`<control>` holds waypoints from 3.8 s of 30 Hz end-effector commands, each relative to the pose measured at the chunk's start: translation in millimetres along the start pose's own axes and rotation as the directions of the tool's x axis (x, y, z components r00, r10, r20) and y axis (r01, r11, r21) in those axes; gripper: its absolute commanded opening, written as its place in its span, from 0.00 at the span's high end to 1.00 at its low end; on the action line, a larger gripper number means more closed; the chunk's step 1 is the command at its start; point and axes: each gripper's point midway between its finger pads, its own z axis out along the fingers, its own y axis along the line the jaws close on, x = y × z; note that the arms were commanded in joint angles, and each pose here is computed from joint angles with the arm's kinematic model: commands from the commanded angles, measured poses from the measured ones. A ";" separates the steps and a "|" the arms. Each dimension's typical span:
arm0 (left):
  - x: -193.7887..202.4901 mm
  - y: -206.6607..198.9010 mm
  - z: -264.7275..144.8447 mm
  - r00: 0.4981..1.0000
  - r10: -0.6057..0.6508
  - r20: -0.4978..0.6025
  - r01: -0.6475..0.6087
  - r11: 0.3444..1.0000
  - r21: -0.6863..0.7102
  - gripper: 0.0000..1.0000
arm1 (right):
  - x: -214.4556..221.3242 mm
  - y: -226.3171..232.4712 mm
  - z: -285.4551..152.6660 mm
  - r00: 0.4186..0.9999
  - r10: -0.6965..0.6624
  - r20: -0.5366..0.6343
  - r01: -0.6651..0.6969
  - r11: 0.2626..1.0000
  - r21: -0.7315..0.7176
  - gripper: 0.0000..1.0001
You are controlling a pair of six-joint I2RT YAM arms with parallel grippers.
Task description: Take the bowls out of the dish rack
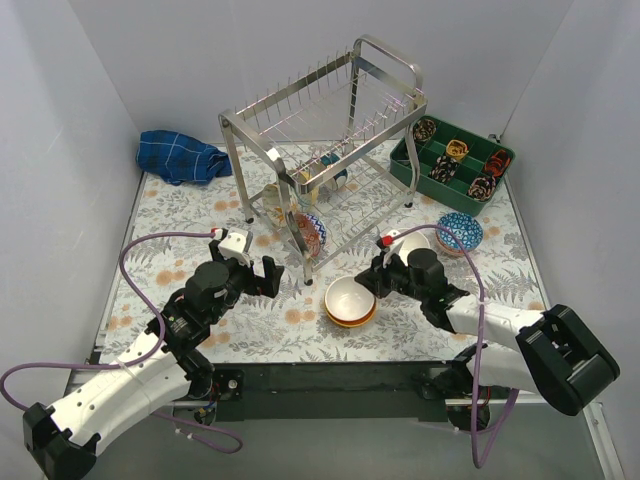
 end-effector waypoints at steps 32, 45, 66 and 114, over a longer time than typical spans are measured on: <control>-14.8 2.8 -0.7 0.999 -0.008 0.035 0.008 1.000 -0.020 0.02 | -114.0 14.0 22.7 0.978 -0.010 0.211 0.017 0.999 -0.032 0.02; -14.6 3.8 -0.8 0.999 -0.006 0.036 0.007 1.000 -0.025 0.02 | -141.0 0.5 98.8 0.977 0.176 0.118 -0.169 0.983 -0.068 0.01; -13.0 3.0 0.8 1.000 -0.001 0.027 0.002 1.000 -0.021 0.02 | -112.0 5.0 132.6 0.956 0.292 -0.026 -0.292 0.940 -0.174 0.25; -24.6 -40.8 -2.8 0.976 -0.217 0.014 0.211 0.961 0.177 0.02 | -177.8 -12.7 41.1 0.953 0.227 0.199 -0.243 0.968 0.060 0.99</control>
